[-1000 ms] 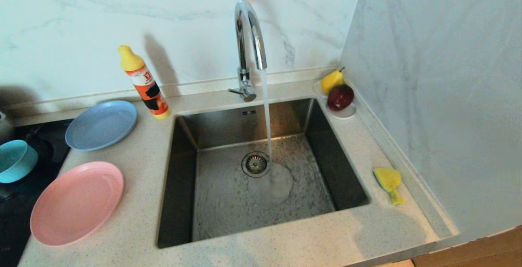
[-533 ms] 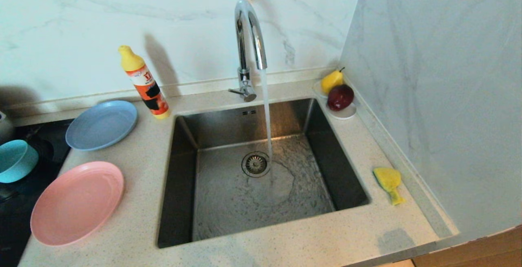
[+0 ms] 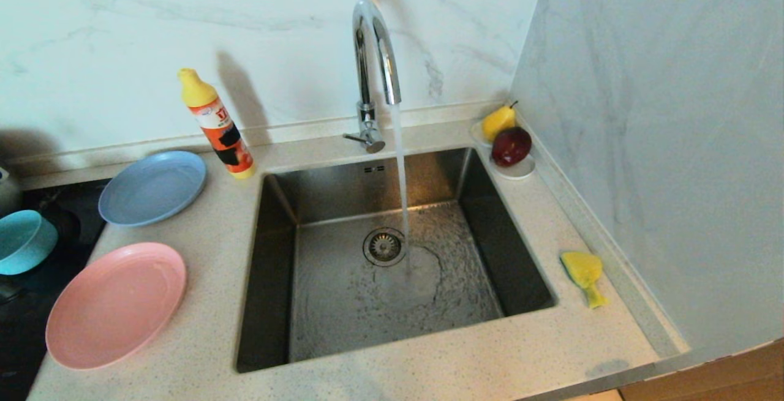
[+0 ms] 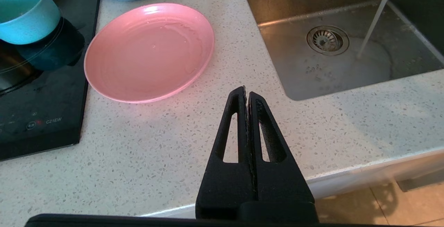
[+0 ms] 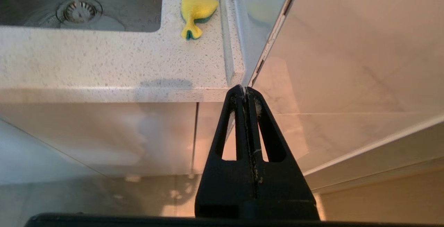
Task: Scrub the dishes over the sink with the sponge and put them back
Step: Turn off the faucet
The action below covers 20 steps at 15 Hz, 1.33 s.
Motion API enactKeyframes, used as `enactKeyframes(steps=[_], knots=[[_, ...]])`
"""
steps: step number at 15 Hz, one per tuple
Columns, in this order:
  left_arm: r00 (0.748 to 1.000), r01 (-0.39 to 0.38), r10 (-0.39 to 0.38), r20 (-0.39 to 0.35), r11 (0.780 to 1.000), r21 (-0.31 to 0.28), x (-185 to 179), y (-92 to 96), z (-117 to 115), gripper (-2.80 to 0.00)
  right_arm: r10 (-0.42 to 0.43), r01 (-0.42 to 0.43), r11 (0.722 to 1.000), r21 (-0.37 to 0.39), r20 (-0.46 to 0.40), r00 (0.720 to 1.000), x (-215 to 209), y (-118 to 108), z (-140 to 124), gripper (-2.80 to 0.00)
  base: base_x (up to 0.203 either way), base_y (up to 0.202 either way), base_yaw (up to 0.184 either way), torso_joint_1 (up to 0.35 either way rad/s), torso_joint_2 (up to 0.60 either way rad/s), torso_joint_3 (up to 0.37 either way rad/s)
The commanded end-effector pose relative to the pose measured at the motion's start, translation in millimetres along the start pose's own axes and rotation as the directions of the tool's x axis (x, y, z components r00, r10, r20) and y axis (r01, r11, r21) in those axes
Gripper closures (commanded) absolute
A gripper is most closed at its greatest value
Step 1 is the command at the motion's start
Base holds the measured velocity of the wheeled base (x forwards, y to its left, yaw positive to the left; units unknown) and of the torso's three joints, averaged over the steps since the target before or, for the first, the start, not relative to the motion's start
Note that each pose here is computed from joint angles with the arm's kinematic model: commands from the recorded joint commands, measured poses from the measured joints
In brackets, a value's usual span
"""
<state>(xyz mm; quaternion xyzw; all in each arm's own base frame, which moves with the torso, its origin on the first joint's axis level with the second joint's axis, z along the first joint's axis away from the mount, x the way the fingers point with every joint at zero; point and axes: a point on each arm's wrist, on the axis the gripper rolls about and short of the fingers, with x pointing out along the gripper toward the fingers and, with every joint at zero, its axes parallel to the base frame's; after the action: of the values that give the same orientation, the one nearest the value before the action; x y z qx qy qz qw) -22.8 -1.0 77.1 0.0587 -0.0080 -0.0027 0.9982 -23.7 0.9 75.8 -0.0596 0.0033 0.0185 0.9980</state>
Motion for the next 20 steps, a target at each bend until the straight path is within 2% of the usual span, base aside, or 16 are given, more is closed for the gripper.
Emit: enactKeyframes(steps=[1, 4, 20], knots=[[1.000, 0.002, -0.002, -0.019, 1.000, -0.001, 1.3, -0.5, -4.7, 0.00, -0.005, 0.006, 0.998, 0.055, -0.009, 1.000, 0.3, -0.1, -0.8, 0.00, 0.000, 0.000, 0.000, 0.000, 0.00, 0.000], [1.000, 0.002, -0.002, -0.019, 1.000, -0.002, 1.3, -0.5, -4.7, 0.00, -0.014, 0.015, 0.997, 0.073, -0.008, 1.000, 0.3, -0.3, -0.6, 0.00, 0.000, 0.000, 0.000, 0.000, 0.00, 0.000], [1.000, 0.002, -0.002, -0.019, 1.000, 0.001, 1.3, -0.5, -4.7, 0.00, -0.014, 0.015, 0.997, 0.073, -0.008, 1.000, 0.3, -0.3, -0.6, 0.00, 0.000, 0.000, 0.000, 0.000, 0.00, 0.000]])
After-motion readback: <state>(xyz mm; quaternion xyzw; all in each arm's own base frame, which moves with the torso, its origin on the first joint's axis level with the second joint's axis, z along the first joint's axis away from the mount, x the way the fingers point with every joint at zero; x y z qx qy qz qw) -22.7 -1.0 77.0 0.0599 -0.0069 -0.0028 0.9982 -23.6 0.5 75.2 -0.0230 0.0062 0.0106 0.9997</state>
